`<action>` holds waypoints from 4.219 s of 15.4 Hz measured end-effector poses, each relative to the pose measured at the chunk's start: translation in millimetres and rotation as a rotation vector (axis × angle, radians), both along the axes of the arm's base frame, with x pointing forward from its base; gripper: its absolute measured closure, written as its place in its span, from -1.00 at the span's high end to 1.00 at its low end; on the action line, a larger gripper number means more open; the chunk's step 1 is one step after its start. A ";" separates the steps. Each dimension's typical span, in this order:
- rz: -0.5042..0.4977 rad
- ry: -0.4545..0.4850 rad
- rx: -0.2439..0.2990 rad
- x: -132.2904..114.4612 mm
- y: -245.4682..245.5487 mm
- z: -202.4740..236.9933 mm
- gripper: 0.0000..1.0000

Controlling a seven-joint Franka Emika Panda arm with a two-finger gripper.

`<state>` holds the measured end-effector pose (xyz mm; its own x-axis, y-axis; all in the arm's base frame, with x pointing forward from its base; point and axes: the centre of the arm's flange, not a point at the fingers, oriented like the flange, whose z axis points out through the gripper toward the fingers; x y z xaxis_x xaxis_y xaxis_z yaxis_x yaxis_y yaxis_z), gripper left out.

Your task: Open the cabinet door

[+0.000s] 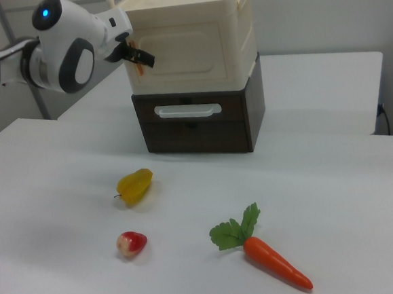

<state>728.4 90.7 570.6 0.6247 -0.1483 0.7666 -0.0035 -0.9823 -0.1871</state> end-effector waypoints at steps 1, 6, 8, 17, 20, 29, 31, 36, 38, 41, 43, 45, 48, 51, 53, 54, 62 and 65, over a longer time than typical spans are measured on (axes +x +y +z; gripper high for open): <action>-0.003 -0.037 -0.013 3.1 0.7 -3.2 0.89; -0.004 -0.127 -0.032 12.3 7.5 -5.6 0.55; -0.002 -0.132 -0.031 14.1 10.3 -4.6 0.51; 0.005 -0.147 -0.014 15.0 24.7 0.9 0.51; 0.015 -0.148 -0.012 13.8 32.5 1.9 0.44; 0.040 -0.160 -0.069 12.8 40.5 4.8 -0.68; 0.040 -0.160 -0.068 12.2 40.1 5.1 -0.69; 0.041 -0.092 -0.059 -0.8 33.8 12.1 -0.69; 0.044 -0.015 -0.055 -9.9 27.4 22.5 -0.69; 0.053 0.097 -0.058 -25.8 14.1 38.5 -0.69; 0.056 0.164 -0.058 -35.6 3.8 45.4 -0.69; 0.062 0.226 -0.062 -44.6 -8.2 51.7 -0.69; 0.074 0.368 -0.075 -68.5 -46.3 67.0 -0.78; 0.060 0.518 -0.063 -94.5 -90.8 74.4 -0.92; 0.054 0.621 -0.051 -114.0 -122.7 76.2 -0.67; 0.051 0.658 -0.045 -122.7 -137.6 77.4 -0.47; -0.003 0.880 -0.014 -174.2 -200.2 79.6 1.00; -0.040 0.934 -0.061 -174.1 -185.8 70.5 1.00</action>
